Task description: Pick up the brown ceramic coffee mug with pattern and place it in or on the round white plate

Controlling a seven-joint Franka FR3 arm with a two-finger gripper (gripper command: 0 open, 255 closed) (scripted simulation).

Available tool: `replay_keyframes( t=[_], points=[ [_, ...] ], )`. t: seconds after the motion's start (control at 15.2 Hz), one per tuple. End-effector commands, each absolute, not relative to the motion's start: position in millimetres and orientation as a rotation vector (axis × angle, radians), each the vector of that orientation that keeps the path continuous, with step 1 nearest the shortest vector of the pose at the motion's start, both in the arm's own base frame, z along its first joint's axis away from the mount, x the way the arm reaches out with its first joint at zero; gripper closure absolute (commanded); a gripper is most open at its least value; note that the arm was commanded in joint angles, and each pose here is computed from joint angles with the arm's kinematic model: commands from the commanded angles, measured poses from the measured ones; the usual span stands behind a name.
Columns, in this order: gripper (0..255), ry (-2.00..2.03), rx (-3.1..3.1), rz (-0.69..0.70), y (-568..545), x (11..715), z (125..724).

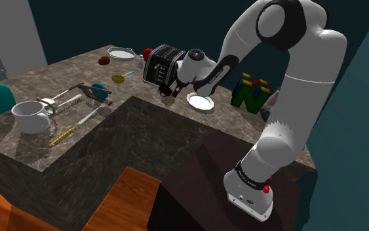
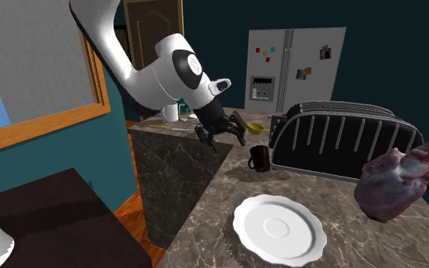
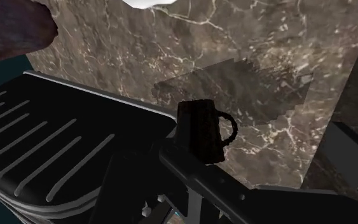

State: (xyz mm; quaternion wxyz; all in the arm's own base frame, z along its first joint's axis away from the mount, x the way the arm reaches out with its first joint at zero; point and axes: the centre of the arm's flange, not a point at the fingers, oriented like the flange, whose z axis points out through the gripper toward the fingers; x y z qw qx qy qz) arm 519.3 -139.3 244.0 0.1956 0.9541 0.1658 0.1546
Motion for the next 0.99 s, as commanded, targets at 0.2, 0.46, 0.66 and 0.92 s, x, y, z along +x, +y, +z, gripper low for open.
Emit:
replay_keyframes(
  t=[0.2, 0.46, 0.66, 0.92],
  points=[
    [0, 0.516, 2.602, 0.501, -156.0, 560.3, 206.8],
    [0, 0.516, 2.602, 0.501, -163.3, 569.2, 189.1],
    [0, 0.516, 2.602, 0.501, -168.7, 575.9, 175.8],
    [0, 0.516, 2.602, 0.501, -169.8, 577.2, 173.2]
  ],
)
